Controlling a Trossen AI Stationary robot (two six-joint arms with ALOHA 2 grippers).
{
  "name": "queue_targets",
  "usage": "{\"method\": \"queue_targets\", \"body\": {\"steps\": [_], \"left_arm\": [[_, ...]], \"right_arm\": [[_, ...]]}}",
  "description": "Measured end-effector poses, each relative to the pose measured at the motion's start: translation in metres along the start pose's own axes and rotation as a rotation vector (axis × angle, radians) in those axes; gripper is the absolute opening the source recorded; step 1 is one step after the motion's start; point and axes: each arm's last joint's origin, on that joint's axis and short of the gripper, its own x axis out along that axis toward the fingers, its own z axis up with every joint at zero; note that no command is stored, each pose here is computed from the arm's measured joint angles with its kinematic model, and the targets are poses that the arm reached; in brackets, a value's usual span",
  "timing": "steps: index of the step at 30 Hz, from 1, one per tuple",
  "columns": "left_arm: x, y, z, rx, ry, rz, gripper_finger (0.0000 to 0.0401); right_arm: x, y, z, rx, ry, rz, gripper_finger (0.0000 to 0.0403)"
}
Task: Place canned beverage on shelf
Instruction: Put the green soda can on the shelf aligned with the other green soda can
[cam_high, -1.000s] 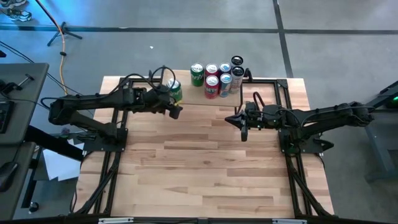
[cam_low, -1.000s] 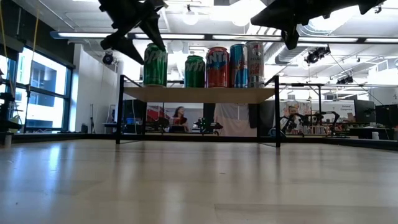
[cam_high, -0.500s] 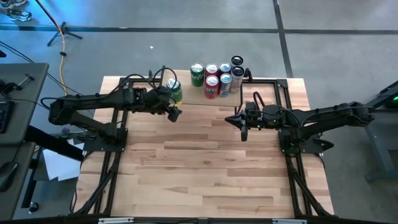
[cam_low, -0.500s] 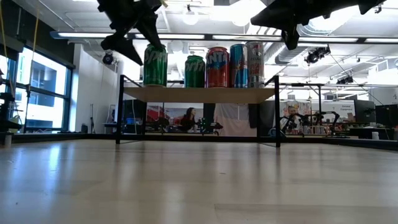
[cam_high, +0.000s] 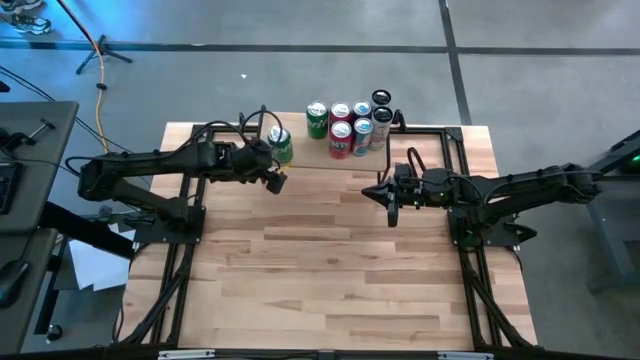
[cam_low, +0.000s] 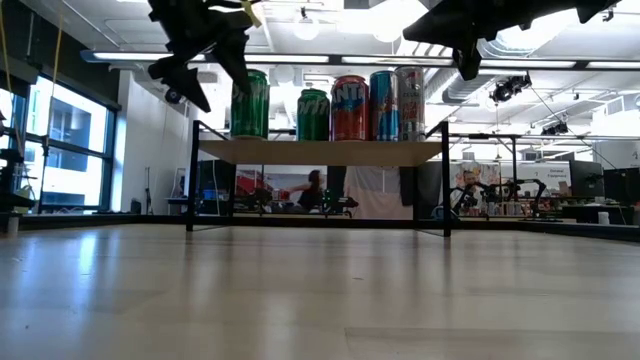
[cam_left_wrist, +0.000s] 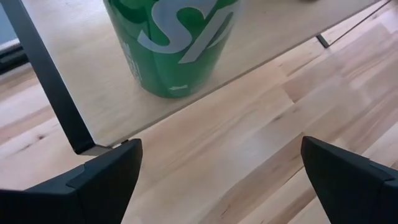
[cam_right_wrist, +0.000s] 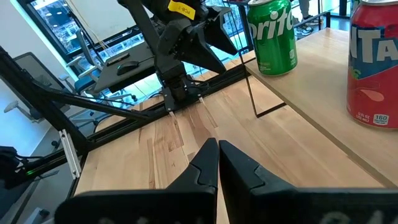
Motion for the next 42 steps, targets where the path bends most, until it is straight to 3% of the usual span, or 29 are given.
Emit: {"method": "queue_targets", "body": {"steps": [18, 22, 34, 42], "left_arm": [[0.006, -0.001, 0.002, -0.124, -0.064, 0.080, 0.0395], [0.006, -0.004, 0.006, -0.142, -0.107, 0.047, 0.0395], [0.007, 0.000, 0.013, -0.145, -0.200, 0.121, 0.0395], [0.032, -0.008, 0.015, -0.041, -0.160, 0.143, 0.0395]], "right_arm": [[0.000, -0.001, 0.000, -0.008, -0.017, -0.040, 0.0000], [0.001, -0.002, -0.001, -0.011, -0.015, -0.060, 0.0000], [0.015, -0.003, -0.011, 0.031, 0.031, -0.080, 0.0000], [0.021, -0.004, -0.014, 0.029, 0.040, -0.083, 0.0000]]}}
